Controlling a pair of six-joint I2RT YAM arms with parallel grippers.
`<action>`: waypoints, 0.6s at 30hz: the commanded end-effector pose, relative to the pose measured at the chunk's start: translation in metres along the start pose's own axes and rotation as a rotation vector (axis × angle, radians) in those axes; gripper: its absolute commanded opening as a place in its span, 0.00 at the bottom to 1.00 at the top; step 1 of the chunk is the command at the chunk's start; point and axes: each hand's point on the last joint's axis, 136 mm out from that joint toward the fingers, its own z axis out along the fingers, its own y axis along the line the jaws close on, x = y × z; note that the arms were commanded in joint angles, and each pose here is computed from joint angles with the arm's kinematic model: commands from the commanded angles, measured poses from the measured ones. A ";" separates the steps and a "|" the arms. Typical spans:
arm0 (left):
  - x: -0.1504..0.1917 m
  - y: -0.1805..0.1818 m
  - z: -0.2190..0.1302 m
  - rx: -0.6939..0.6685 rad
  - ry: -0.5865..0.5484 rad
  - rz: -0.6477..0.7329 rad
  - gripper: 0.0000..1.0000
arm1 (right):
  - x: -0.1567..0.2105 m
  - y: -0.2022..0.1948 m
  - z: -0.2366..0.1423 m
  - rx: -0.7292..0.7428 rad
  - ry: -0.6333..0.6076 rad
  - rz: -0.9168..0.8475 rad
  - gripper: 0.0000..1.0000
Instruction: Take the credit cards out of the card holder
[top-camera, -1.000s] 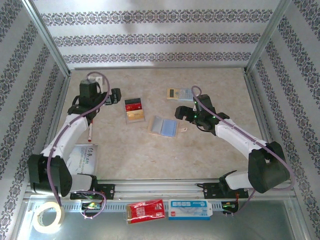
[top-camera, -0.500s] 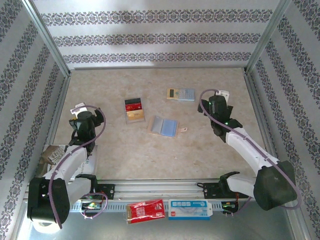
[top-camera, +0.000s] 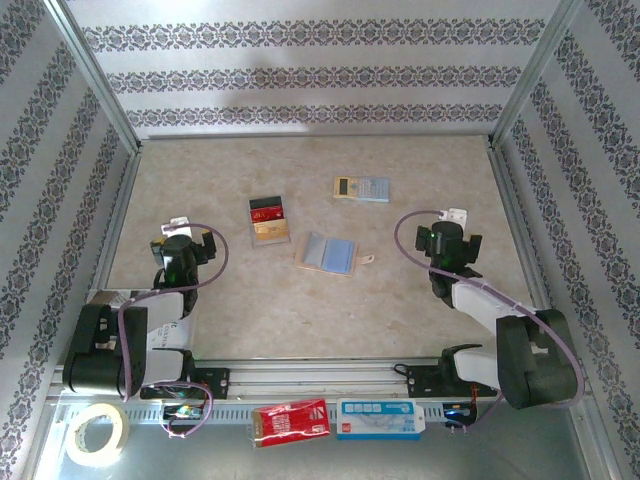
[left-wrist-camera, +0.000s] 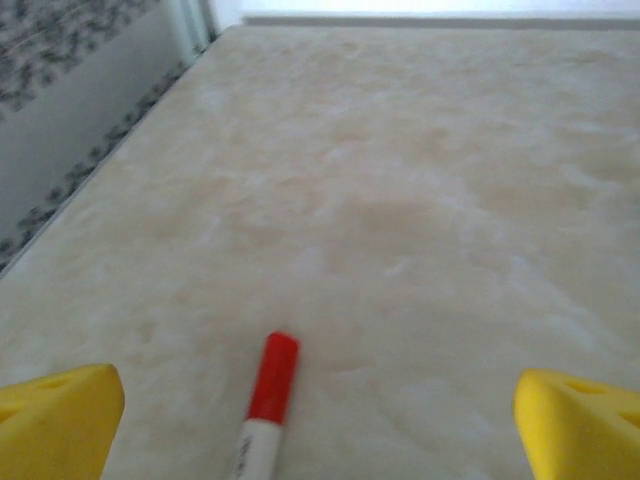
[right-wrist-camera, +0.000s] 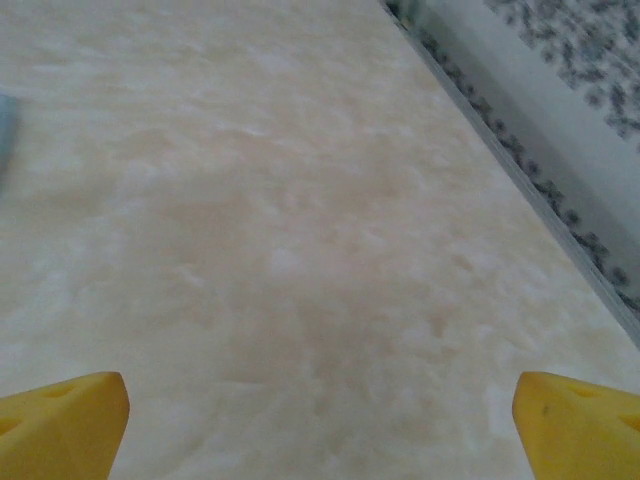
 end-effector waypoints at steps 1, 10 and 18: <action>-0.028 -0.025 0.001 0.148 -0.106 0.045 1.00 | -0.032 0.021 -0.003 -0.150 -0.168 -0.001 0.98; -0.022 -0.053 0.014 0.288 -0.129 0.029 1.00 | -0.034 0.031 0.001 -0.239 -0.235 0.006 0.98; -0.009 -0.054 0.030 0.271 -0.085 0.032 1.00 | -0.021 0.036 0.026 -0.255 -0.207 0.022 0.98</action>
